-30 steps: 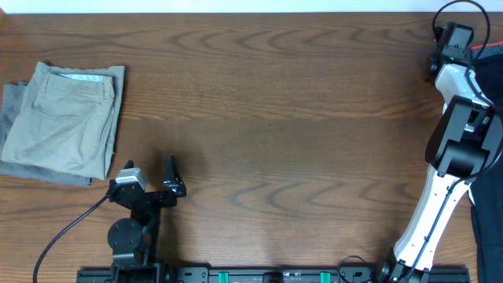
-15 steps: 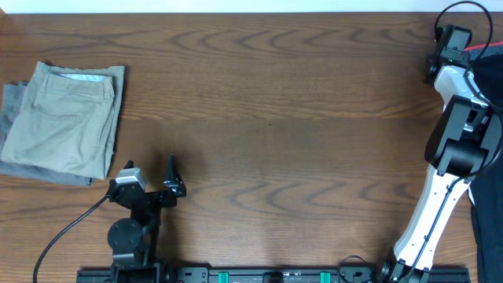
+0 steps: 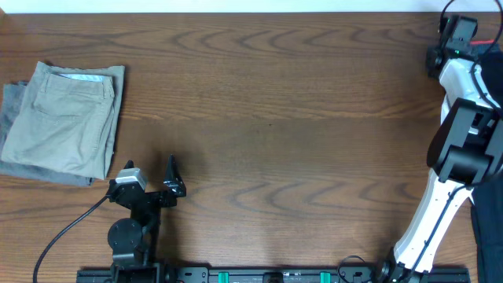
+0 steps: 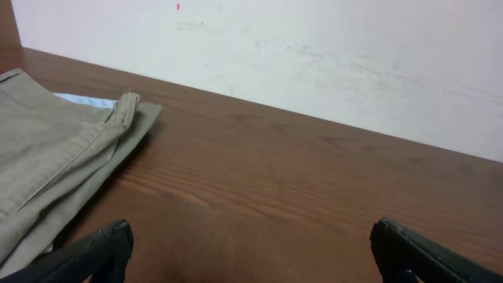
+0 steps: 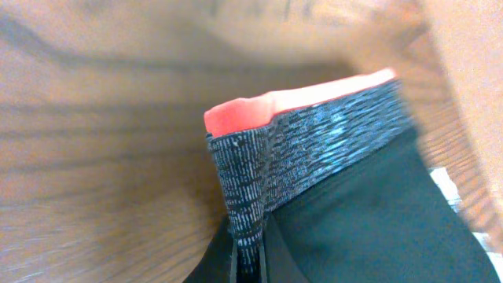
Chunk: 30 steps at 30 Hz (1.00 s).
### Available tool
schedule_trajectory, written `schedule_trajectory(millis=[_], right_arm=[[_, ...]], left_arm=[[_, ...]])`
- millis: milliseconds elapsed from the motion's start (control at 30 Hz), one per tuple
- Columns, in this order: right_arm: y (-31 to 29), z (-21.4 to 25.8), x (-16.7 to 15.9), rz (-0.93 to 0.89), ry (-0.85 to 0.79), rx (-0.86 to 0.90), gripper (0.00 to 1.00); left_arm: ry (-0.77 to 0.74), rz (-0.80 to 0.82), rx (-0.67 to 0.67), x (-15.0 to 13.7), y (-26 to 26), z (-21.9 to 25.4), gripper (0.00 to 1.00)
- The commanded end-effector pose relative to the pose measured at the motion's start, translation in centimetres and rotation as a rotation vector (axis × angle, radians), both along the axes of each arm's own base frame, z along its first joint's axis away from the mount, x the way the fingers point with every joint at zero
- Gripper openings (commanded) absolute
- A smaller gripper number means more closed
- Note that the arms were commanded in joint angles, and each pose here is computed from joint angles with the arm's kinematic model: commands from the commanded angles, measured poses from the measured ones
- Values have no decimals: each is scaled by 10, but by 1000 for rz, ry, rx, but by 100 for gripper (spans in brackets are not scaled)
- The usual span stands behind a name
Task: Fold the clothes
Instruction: 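Grasp the leggings waistband with the right gripper and lift, then drag the leggings leftward across the table, laying waistband near left gripper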
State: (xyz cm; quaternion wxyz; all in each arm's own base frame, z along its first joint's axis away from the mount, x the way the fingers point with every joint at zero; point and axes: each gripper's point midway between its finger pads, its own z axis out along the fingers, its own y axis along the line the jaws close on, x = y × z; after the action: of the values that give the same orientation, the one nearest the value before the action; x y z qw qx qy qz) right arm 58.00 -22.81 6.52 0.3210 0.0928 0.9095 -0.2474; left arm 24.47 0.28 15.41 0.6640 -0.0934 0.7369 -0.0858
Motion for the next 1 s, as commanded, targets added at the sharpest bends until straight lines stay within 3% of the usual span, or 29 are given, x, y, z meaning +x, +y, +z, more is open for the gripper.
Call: schedule_trajectory(millis=[0, 200, 467, 700, 967], right_arm=[[32, 61, 14, 37, -131, 37, 1], [36, 106, 7, -46, -216, 19, 1], [9, 153, -19, -208, -249, -146, 1], [35, 178, -11, -110, -292, -119, 1], [118, 231, -6, 62, -383, -64, 1]], left_arm=[[42, -16, 6, -1, -3, -15, 98], [42, -16, 6, -1, -3, -15, 98], [42, -16, 6, -1, -3, -15, 98], [42, -16, 6, -1, -3, -15, 98], [42, -16, 6, -1, -3, -15, 98]])
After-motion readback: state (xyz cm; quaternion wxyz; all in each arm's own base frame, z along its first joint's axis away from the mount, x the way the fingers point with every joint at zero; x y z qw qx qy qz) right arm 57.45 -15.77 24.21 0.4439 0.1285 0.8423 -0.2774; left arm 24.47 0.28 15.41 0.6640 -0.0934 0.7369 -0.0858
